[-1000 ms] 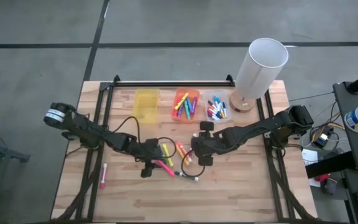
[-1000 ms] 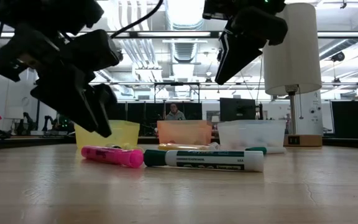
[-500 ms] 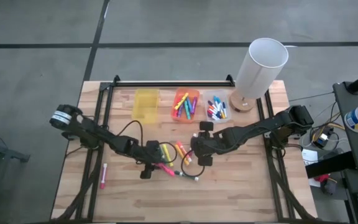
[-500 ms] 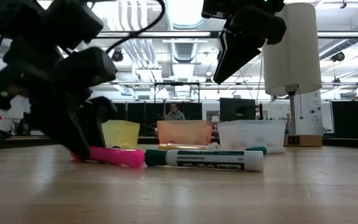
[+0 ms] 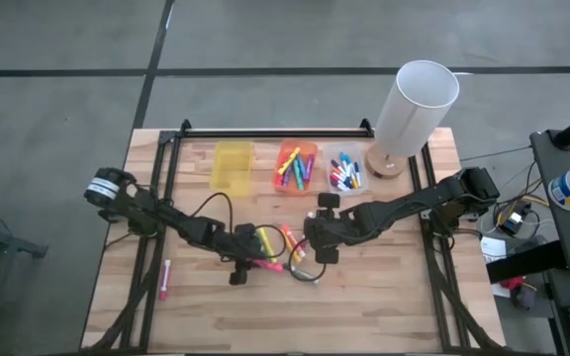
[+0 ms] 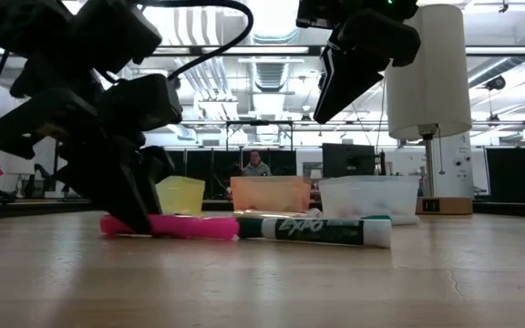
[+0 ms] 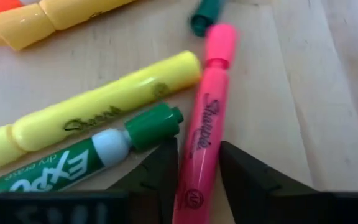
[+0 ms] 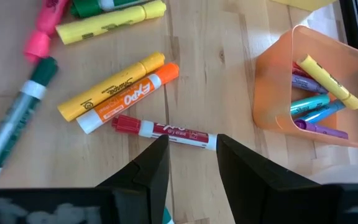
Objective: Pick & Place Markers
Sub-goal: Put the pink highlighter into the orange bin
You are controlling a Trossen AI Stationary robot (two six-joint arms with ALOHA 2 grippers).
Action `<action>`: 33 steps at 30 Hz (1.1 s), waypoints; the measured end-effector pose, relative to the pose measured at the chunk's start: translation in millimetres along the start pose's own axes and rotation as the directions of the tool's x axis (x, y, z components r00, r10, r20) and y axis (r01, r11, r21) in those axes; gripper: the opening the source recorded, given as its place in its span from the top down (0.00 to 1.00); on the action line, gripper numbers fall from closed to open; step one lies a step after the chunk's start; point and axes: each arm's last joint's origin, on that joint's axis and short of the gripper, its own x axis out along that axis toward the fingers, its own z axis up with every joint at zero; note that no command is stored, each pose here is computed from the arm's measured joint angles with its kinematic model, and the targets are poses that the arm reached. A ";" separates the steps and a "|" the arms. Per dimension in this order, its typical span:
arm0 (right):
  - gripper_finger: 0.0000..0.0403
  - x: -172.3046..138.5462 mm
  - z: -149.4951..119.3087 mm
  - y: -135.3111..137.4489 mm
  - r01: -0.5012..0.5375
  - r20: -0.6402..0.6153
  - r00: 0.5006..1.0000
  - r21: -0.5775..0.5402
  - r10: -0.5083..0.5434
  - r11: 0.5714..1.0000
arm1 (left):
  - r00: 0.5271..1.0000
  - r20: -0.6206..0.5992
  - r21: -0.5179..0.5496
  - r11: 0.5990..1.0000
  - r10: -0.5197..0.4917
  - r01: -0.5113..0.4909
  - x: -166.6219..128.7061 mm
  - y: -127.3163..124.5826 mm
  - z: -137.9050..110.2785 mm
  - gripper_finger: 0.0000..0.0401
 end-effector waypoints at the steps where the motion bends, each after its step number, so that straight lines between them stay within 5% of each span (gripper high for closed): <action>1: 0.68 0.0 0.0 0.0 0.000 0.000 1.000 0.000 0.000 1.000 | 1.000 0.003 -0.006 1.000 -0.002 0.002 -0.1 -0.4 1.3 0.74; 5: 0.68 0.0 0.0 0.0 0.000 0.000 1.000 -0.001 0.000 1.000 | 1.000 0.008 -0.015 0.999 -0.029 0.029 -0.2 -2.7 6.1 0.88; 18: 0.68 -1.2 -0.4 0.3 -0.001 0.001 1.000 -0.033 0.001 0.999 | 0.995 0.064 -0.137 0.987 -0.070 0.079 -8.9 -12.8 52.9 0.86; 25: 0.68 -13.8 1.3 0.9 -0.013 0.033 0.999 -0.037 0.014 0.999 | 0.994 0.106 -0.115 0.992 -0.039 0.051 -14.7 -5.9 74.0 0.84; 33: 0.68 -25.0 0.5 5.4 -0.029 0.059 0.998 -0.050 0.032 0.998 | 0.988 0.066 -0.054 0.990 0.136 -0.133 -25.0 19.3 92.7 0.85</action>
